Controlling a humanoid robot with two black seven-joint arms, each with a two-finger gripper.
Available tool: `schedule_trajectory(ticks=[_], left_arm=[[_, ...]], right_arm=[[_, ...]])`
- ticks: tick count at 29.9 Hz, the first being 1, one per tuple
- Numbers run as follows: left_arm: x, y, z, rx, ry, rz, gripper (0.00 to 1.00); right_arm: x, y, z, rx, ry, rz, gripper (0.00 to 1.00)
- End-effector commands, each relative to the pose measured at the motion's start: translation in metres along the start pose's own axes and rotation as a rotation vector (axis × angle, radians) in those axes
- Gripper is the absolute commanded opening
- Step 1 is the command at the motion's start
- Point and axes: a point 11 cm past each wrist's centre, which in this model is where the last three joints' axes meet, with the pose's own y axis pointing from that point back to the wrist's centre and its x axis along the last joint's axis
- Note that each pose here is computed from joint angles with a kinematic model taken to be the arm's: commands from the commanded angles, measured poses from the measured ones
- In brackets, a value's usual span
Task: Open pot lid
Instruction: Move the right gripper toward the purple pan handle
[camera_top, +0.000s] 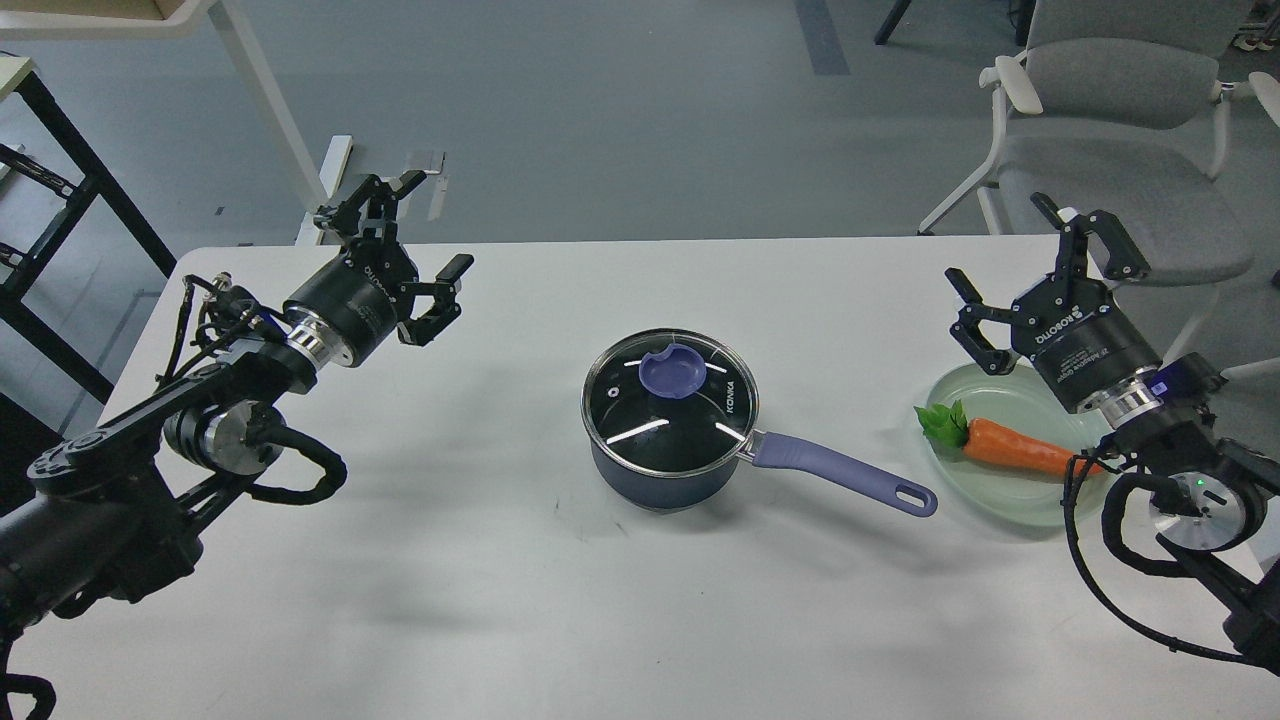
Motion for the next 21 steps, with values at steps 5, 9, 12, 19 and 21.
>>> schedule_trajectory(ticks=[5, 9, 12, 19, 21], left_arm=[[-0.001, -0.002, 0.002, 0.0, -0.049, -0.011, 0.99], [0.015, 0.0, 0.022, 0.0, -0.116, 0.012, 0.99], [0.028, 0.003, 0.044, -0.008, -0.173, 0.03, 0.99], [0.038, 0.008, 0.074, -0.042, -0.224, 0.043, 0.99], [0.04, 0.011, 0.079, -0.047, -0.235, 0.044, 0.99]], right_arm=[[-0.006, 0.002, -0.008, 0.004, 0.01, -0.02, 1.0], [-0.019, 0.001, -0.034, 0.005, 0.07, -0.079, 1.0], [-0.036, -0.01, -0.067, 0.021, 0.172, -0.155, 1.0], [-0.098, -0.048, -0.11, -0.006, 0.627, -0.424, 1.0], [-0.121, -0.052, -0.099, -0.064, 0.786, -0.54, 1.0]])
